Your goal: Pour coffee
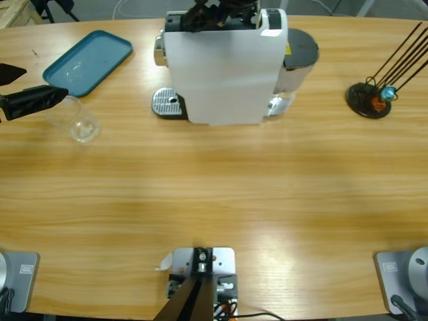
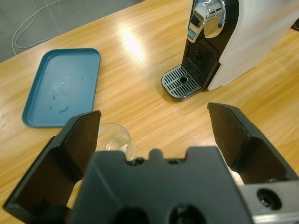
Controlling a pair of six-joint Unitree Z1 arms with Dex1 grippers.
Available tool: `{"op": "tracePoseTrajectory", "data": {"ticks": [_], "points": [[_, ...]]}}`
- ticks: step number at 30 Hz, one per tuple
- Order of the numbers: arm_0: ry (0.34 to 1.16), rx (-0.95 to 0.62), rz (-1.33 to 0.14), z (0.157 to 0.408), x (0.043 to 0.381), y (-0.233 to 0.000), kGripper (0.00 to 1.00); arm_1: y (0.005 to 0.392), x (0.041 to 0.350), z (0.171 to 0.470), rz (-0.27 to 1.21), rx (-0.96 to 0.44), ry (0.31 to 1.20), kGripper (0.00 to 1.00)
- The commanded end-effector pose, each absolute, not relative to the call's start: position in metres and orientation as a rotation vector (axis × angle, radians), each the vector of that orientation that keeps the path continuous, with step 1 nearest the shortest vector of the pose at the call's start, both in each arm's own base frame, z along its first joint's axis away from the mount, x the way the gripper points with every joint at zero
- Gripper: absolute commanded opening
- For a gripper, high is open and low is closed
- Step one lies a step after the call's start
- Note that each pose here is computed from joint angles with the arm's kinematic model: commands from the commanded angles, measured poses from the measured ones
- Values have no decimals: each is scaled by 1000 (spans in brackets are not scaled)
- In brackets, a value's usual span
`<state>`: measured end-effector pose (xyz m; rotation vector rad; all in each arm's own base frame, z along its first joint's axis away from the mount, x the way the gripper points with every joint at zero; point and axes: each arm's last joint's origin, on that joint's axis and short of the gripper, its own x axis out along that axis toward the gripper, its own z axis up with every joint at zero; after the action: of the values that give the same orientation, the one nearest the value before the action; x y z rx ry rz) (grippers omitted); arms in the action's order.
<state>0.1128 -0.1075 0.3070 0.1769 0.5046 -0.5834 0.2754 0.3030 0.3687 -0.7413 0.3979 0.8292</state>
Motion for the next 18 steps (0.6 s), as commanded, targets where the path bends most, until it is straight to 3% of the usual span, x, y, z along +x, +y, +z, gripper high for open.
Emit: {"op": "tracePoseTrajectory", "data": {"ticks": [1,6,9,12,15,18], "points": [[551,192,-579,296,115,-110,1000,301,229,397,896,-540,445,0],[553,193,-581,295,114,-109,1000,282,201,394,703,-417,526,0],[551,191,-582,296,114,-109,1000,258,188,388,568,-258,660,0],[545,187,-584,298,115,-110,1000,231,175,376,412,-120,704,0],[545,187,-585,299,116,-111,1000,211,165,374,327,-34,698,0],[546,187,-587,298,115,-111,1000,198,163,387,225,127,602,0]]}}
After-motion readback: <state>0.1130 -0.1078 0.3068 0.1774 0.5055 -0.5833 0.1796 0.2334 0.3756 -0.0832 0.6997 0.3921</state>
